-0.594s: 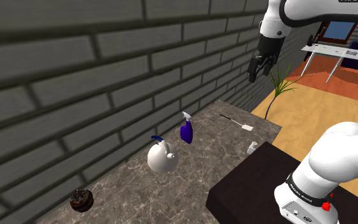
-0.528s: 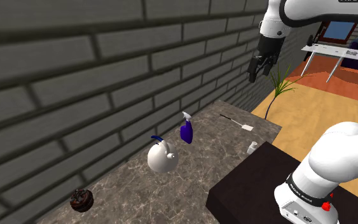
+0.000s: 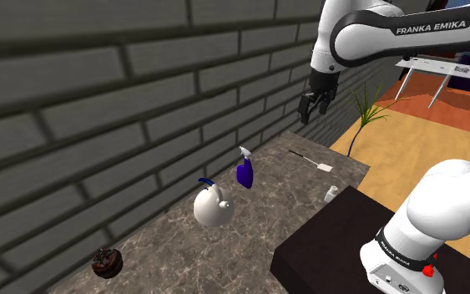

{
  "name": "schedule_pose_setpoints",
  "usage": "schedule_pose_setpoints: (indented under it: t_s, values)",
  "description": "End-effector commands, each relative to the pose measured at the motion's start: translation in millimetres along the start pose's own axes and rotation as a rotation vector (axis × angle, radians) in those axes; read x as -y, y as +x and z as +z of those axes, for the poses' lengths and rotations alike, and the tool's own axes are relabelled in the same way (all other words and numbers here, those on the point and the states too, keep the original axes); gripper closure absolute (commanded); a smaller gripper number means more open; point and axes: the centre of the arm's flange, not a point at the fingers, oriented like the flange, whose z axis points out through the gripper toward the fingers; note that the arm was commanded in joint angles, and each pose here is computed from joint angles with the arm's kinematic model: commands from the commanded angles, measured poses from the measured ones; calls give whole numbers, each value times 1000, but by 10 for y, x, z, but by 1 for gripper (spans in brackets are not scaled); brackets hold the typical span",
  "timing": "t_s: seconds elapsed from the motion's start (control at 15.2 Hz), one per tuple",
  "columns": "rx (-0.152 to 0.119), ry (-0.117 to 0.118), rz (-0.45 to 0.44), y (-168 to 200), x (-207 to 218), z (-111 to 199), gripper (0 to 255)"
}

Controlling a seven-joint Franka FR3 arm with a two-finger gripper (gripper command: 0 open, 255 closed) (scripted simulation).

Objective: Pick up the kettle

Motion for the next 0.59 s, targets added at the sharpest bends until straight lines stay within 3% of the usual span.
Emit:
schedule_pose_setpoints:
  t_s: [0.0,0.53]
  values:
    - [-4,0,-7,135,186,210,0]
    - [-11,-3,-37,629,801,907,0]
